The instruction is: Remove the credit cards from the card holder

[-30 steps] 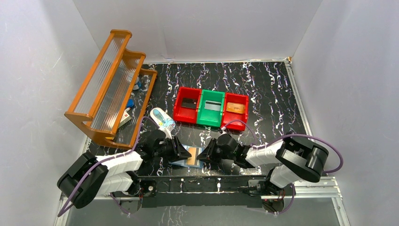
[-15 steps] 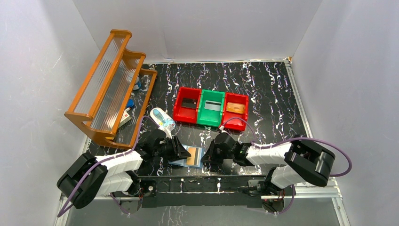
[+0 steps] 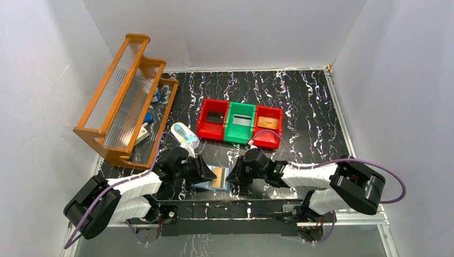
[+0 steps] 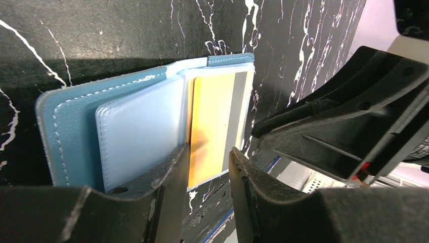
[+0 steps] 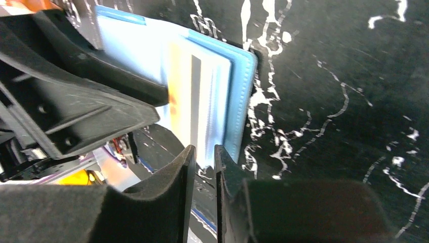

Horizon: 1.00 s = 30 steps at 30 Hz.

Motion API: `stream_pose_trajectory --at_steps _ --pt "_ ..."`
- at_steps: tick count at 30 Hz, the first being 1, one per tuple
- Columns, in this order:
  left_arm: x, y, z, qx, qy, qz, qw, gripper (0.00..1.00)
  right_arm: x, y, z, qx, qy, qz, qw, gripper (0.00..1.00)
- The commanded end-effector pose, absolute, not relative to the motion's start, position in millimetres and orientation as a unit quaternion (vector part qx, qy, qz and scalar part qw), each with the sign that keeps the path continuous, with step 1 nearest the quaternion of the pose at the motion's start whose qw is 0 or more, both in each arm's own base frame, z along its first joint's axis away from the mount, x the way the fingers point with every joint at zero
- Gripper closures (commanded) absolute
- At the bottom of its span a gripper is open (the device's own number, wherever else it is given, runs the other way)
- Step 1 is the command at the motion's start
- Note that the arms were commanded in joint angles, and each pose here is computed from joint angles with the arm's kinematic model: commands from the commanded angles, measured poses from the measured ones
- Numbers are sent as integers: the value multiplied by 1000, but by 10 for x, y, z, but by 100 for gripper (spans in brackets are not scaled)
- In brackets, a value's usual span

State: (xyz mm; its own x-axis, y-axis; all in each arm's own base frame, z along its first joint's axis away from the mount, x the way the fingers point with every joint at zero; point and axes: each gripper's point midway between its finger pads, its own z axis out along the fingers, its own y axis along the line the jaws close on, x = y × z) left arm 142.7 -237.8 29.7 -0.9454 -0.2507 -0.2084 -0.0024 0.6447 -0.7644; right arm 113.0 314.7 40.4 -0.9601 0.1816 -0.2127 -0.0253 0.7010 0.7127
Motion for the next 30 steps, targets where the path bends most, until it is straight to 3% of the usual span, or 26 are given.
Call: stream_pose_trajectory --at_steps 1,6,13,19,23,30 --pt "1433 -2356 297 -63 900 -402 152 66 1253 3327 680 33 898 409 159 71" --pt "1441 -2370 327 -58 900 -405 153 65 1282 3333 509 36 912 380 150 70" --pt "1443 -2372 349 -57 899 -406 155 64 1213 3151 130 53 938 318 126 82" --pt "1437 -2371 357 -55 897 -409 157 53 1119 3092 -71 63 943 310 102 85" --pt "1404 -2352 306 -62 899 -407 150 49 1067 3013 -197 77 947 298 91 100" --pt "1405 -2132 142 -84 919 -349 164 40 998 2954 -305 92 945 303 78 100"
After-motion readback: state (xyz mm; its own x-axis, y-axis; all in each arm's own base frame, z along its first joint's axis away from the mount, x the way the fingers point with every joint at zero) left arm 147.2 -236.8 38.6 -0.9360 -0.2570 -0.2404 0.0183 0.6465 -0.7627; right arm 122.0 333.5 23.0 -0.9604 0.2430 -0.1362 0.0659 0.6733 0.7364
